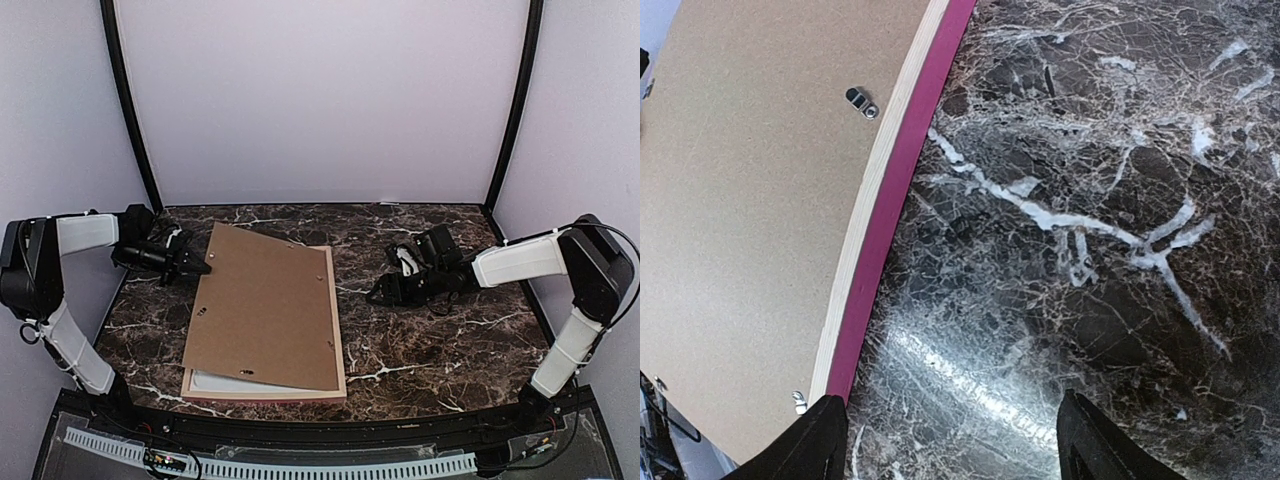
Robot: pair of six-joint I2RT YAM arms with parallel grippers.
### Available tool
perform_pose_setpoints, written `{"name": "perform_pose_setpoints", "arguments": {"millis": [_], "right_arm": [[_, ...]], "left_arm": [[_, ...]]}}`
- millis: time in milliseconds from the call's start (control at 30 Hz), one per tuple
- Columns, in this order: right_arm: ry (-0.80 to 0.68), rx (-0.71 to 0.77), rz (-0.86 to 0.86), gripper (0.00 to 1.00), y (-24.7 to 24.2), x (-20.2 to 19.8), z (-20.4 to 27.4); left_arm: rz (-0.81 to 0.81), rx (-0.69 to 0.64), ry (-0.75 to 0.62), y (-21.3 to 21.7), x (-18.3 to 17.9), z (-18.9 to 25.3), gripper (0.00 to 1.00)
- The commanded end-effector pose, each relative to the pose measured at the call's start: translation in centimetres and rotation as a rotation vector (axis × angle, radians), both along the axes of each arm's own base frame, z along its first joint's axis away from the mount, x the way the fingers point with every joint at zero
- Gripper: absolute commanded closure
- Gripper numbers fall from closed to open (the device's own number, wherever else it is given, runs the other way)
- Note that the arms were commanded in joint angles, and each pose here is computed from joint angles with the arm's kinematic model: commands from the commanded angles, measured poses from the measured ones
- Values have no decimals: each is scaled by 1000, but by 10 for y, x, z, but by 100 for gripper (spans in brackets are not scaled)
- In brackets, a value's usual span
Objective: Put the photo into the frame
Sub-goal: Place the backboard on the frame body.
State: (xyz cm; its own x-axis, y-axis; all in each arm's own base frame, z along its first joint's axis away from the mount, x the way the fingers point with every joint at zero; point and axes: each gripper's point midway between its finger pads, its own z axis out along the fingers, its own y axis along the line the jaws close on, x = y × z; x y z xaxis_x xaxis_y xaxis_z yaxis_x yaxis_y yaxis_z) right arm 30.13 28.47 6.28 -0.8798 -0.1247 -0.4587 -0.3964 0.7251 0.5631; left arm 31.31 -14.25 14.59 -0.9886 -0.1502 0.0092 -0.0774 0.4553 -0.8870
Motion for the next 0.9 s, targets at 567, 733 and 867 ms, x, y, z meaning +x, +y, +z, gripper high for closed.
{"name": "perform_pose_setpoints", "arguments": {"millis": [567, 733, 867], "right_arm": [[-6, 21, 22, 27, 8, 1, 1], [-1, 23, 23, 27, 9, 1, 0], [1, 21, 23, 27, 9, 1, -2]], "left_arm": [[-43, 196, 67, 1, -5, -36, 27], [-48, 302, 72, 7, -4, -45, 24], [-51, 394, 73, 15, -3, -51, 23]]}}
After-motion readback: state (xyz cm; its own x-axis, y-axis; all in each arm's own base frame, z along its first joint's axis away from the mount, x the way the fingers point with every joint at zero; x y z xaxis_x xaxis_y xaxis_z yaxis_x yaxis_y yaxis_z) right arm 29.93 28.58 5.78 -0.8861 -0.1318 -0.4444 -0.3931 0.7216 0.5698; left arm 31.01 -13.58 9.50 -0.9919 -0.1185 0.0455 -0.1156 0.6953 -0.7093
